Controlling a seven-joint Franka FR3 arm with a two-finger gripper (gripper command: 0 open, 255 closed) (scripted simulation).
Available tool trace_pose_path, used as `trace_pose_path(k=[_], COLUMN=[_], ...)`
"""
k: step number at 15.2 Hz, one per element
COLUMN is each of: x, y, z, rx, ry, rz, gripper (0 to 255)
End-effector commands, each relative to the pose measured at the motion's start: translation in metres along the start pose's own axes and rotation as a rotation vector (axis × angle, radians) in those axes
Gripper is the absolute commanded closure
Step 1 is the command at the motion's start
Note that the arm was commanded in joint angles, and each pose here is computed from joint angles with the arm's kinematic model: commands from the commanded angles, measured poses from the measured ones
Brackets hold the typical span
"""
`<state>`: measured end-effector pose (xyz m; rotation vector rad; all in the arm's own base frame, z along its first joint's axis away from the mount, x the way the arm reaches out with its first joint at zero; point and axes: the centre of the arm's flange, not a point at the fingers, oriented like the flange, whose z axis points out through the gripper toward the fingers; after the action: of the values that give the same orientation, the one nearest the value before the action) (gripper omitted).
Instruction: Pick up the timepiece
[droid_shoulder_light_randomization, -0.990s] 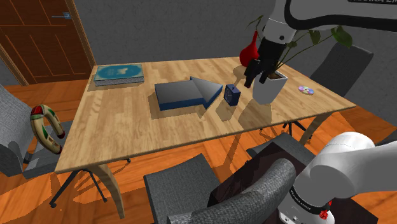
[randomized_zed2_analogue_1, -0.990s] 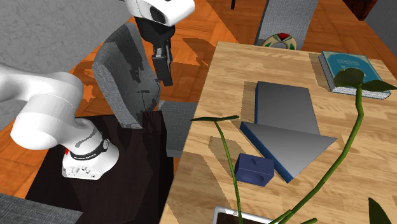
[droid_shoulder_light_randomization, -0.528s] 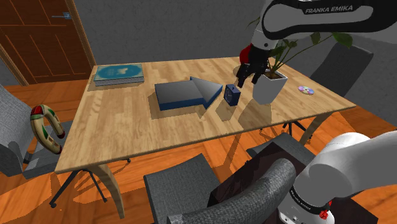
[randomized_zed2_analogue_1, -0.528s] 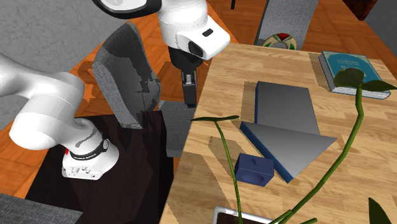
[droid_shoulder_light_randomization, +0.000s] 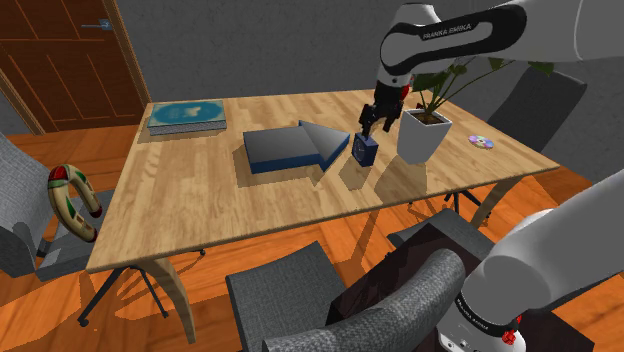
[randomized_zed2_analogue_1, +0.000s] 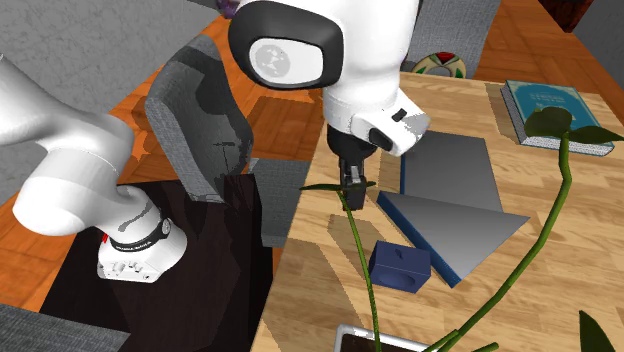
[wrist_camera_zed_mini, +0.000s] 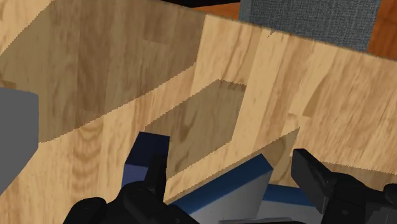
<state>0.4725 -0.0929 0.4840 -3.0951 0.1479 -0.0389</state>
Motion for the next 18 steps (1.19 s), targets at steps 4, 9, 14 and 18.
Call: trace_pose_path(k=[4,9,14,18], x=[0.046,0.092,0.121,0.120], y=[0.032,0.065,0.088,0.089], z=[0.035,0.069,0.096,0.117], rx=[-0.021,-0.041,-0.054,-0.054], ry=[-0.012,-0.025,-0.033,-0.033], rz=[0.025,0.049,0.065,0.065], gripper=[0,0,0,0])
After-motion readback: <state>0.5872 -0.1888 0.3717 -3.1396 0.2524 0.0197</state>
